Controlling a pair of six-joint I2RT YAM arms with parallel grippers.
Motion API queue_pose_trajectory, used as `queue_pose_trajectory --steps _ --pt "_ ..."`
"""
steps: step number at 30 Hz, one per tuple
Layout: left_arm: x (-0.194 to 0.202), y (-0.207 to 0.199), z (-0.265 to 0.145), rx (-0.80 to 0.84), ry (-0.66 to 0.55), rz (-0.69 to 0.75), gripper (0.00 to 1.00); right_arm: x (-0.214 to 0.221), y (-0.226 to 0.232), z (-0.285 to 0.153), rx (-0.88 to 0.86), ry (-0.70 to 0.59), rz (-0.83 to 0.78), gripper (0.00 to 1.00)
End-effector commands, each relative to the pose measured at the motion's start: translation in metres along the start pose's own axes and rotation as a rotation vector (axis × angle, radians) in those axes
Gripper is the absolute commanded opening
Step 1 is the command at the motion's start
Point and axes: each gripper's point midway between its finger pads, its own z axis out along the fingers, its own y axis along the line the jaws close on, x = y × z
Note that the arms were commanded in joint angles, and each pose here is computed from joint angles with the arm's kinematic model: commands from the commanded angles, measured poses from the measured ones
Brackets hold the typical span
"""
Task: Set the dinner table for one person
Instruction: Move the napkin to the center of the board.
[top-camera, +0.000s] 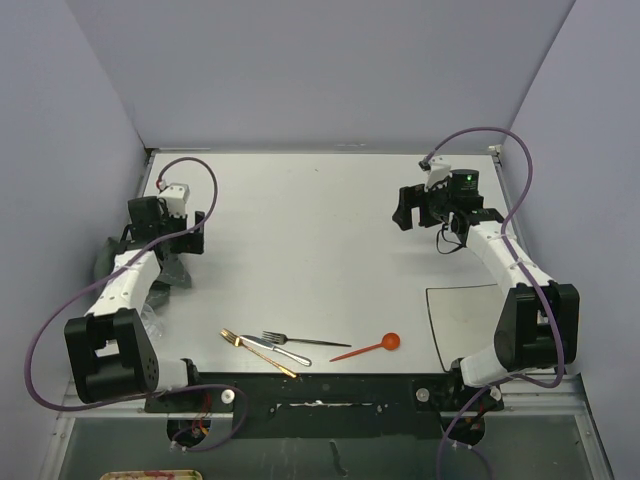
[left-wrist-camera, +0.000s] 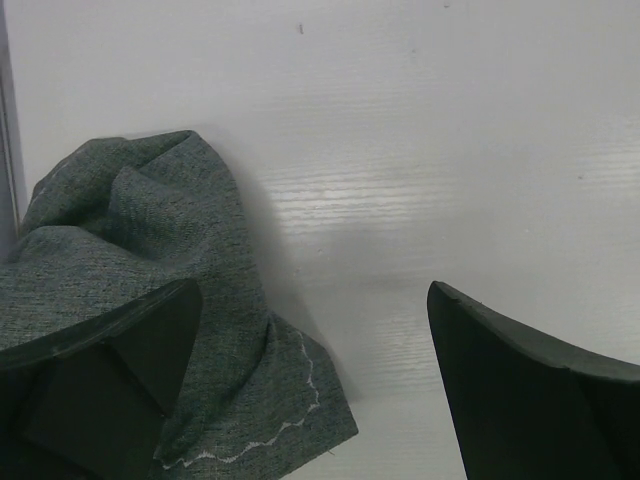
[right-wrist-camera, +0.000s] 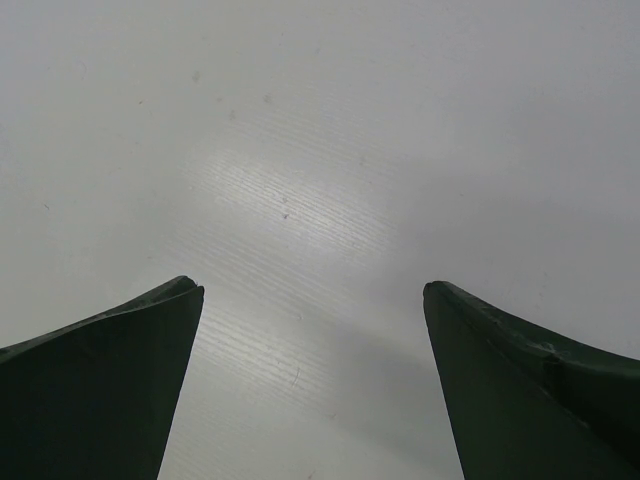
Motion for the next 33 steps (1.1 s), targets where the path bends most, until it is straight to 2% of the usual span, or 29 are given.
queue_pose_trajectory --steps 1,8,12,18,22,29,33 --pt "-0.034 0.034 -0.001 -0.157 -0.072 0.030 0.98 -0.017 0.003 -0.001 -0.013 -0.050 -0.035 0.98" --pt "-0.037 0.045 -0.014 -0.240 -0.090 0.070 0.98 -0.012 0.004 0.004 -0.027 -0.031 -0.033 0.98" --pt "-0.021 0.053 -0.009 -0.296 -0.023 0.082 0.98 -0.010 0.006 0.007 -0.034 -0.016 -0.038 0.98" --pt "0.009 0.048 0.015 -0.276 0.098 0.084 0.98 -0.009 0.006 0.009 -0.039 -0.010 -0.036 0.98" --pt "0.016 0.045 0.028 -0.268 0.120 0.091 0.97 -0.009 0.006 0.008 -0.038 -0.007 -0.035 0.98" --pt "0.021 0.049 0.045 -0.284 0.158 0.104 0.80 -0.009 0.006 0.007 -0.039 -0.009 -0.036 0.98" --pt "0.028 0.048 0.053 -0.284 0.192 0.114 0.66 -0.010 0.007 0.007 -0.045 -0.010 -0.036 0.98"
